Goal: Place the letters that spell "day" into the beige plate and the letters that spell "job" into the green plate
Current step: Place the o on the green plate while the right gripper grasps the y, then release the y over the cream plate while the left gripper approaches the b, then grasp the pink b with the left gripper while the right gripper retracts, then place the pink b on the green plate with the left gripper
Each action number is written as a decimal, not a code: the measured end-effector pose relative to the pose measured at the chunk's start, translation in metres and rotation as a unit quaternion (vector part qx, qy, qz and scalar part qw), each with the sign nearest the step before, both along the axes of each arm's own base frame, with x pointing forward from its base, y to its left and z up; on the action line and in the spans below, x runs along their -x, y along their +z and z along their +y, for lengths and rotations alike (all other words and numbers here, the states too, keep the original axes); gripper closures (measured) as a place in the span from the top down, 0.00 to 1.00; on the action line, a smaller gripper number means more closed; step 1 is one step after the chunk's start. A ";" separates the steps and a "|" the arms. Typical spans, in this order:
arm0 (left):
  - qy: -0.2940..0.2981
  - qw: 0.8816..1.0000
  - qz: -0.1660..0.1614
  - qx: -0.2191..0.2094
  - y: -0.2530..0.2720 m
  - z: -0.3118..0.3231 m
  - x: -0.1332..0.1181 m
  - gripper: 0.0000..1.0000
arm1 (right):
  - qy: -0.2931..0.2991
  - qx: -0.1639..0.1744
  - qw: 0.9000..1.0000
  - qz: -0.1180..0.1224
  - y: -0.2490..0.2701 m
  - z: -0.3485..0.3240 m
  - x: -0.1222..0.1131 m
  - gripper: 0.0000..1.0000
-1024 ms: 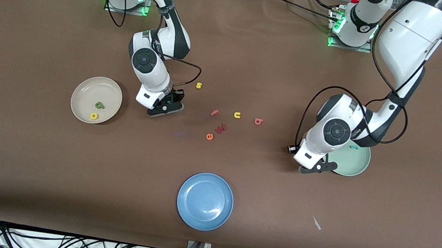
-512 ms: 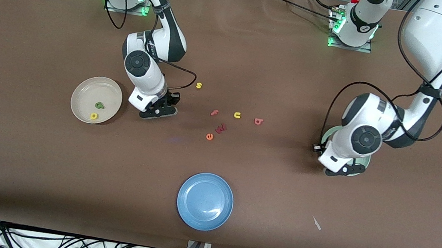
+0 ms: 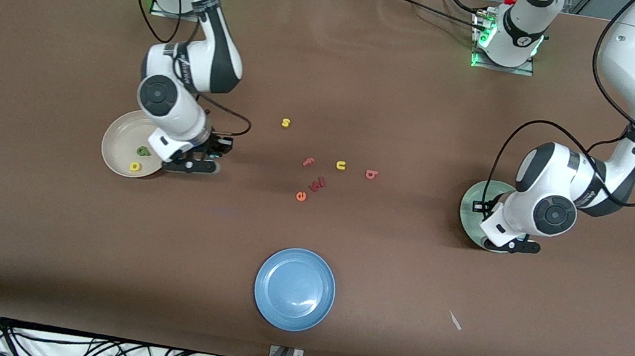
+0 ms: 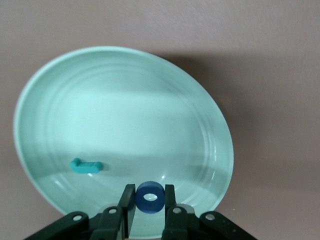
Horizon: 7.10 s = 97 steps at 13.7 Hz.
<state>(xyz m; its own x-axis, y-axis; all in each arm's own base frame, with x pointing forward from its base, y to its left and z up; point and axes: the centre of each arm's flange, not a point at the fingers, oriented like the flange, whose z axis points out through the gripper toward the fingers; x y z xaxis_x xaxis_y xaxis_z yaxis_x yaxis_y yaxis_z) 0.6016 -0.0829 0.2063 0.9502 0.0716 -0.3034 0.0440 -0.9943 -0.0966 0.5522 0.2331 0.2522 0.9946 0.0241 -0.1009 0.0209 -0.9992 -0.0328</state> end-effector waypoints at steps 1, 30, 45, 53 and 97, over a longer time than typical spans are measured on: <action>-0.005 1.000 0.000 0.006 -0.008 -0.006 0.001 0.25 | -0.017 0.001 1.000 0.002 0.005 -0.006 -0.003 0.26; 0.297 0.953 -0.016 -0.063 0.051 -0.166 0.018 1.00 | -0.039 0.026 0.990 0.133 0.133 -0.085 -0.052 1.00; 0.637 0.766 -0.053 -0.071 -0.001 -0.294 0.054 1.00 | -0.010 0.040 0.999 0.025 0.296 -0.153 -0.032 1.00; 0.710 0.686 -0.097 -0.128 -0.029 -0.296 0.075 0.90 | -0.023 0.032 0.999 -0.002 0.330 -0.198 -0.023 1.00; -0.090 0.995 -0.005 0.041 0.084 0.021 -0.016 0.26 | -0.019 0.029 0.999 0.012 0.326 -0.232 -0.019 1.00</action>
<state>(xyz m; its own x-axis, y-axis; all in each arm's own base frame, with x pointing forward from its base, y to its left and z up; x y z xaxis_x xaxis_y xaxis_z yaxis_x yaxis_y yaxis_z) 0.6171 -0.0616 0.2905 0.9484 -0.1241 -0.2918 -0.1345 -0.9908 -0.0156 0.5717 0.0015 0.5778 0.9921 -0.0205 -0.1240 -0.0174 -0.9995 0.0259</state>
